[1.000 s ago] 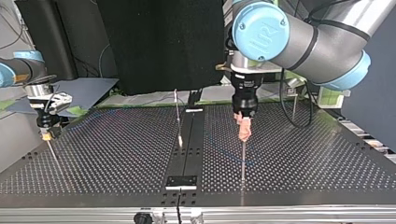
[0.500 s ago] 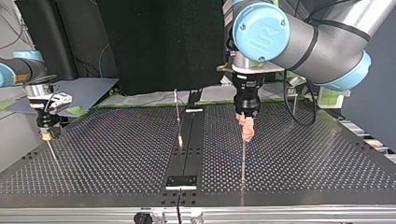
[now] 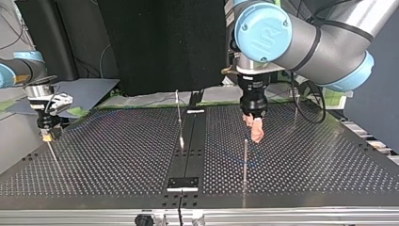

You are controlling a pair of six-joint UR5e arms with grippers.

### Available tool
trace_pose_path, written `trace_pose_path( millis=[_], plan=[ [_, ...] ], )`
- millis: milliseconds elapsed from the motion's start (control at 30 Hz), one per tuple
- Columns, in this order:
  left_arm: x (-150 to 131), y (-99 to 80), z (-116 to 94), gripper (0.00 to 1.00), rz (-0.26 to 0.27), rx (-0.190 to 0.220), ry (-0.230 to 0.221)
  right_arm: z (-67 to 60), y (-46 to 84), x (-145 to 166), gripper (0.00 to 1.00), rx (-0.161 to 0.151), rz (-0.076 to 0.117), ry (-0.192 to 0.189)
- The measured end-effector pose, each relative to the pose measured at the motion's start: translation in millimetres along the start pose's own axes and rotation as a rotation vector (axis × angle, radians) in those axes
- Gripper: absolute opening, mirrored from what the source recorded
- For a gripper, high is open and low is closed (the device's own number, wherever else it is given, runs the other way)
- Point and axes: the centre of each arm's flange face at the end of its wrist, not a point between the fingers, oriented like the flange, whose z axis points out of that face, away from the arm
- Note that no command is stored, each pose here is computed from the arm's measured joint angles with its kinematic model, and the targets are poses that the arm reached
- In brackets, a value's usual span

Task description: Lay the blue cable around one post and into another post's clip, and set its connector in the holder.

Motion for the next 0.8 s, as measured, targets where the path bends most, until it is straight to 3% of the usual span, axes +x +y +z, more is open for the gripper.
trace_pose_path(
  millis=[800],
  plan=[
    [-0.2, 1.1, 0.8, 1.00, -0.006, -0.006, -0.001, 0.3, -0.8, 0.0, 0.92, 0.001, -0.001, 0.000]
  ],
)
